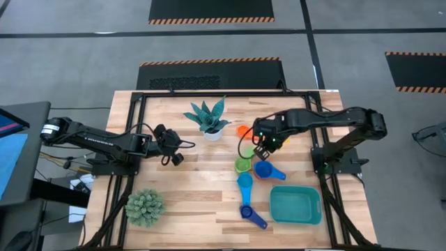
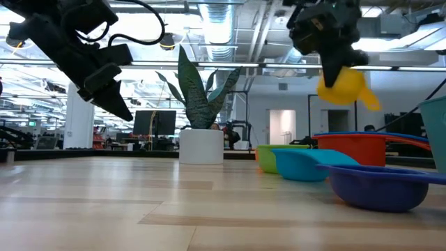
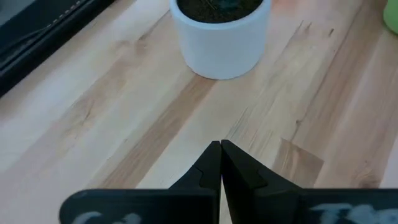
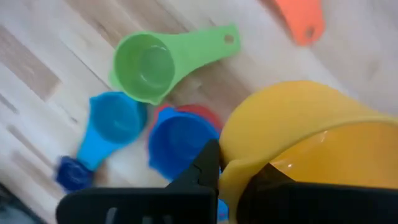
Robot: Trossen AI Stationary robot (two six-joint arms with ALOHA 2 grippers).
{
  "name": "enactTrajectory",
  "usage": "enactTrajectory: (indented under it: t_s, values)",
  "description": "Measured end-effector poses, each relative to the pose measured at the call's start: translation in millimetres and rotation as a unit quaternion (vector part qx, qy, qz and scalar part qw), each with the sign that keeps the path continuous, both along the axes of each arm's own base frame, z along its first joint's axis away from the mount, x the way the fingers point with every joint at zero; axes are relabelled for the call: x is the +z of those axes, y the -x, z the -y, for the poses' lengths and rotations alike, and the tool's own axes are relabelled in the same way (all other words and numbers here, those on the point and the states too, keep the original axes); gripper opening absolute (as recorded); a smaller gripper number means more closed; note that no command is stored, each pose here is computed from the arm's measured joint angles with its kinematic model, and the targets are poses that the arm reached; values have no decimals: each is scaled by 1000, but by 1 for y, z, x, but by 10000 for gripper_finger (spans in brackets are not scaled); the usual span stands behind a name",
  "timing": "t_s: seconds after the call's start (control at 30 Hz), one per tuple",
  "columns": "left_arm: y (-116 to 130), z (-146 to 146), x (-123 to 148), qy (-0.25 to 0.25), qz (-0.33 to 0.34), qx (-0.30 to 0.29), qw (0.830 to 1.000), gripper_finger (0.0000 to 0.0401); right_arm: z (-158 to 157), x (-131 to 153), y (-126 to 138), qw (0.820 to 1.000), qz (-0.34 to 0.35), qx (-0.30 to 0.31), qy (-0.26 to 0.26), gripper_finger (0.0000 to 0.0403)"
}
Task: Nest measuring cups in basket
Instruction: Stack the yellow measuring cup on top of the blue measuring cup
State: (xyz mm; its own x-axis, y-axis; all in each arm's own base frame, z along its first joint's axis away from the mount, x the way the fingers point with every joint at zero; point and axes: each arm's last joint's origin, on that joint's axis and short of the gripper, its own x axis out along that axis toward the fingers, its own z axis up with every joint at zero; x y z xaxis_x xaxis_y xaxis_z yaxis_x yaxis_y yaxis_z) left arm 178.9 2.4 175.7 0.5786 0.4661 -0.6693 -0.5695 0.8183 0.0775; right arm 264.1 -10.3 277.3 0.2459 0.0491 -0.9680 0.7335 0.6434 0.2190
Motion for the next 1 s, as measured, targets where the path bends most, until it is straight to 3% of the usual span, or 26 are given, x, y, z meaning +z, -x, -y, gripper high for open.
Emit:
enactTrajectory:
  t_s: [0.2,0.47,0.7,1.0]
  values:
    - [0,1,0,19,6,1,1000,0,-30,-1,-4,995,0,-87,-52,29]
    - [0,1,0,22,8,9,1000,0,-48,-16,-20,985,-4,-160,-71,30]
    - [0,0,-1,21,5,9,1000,0,-59,-41,-35,984,-38,-157,-68,34]
    - [0,1,-1,16,0,1,1000,0,-61,-42,-40,986,-17,-146,-72,55]
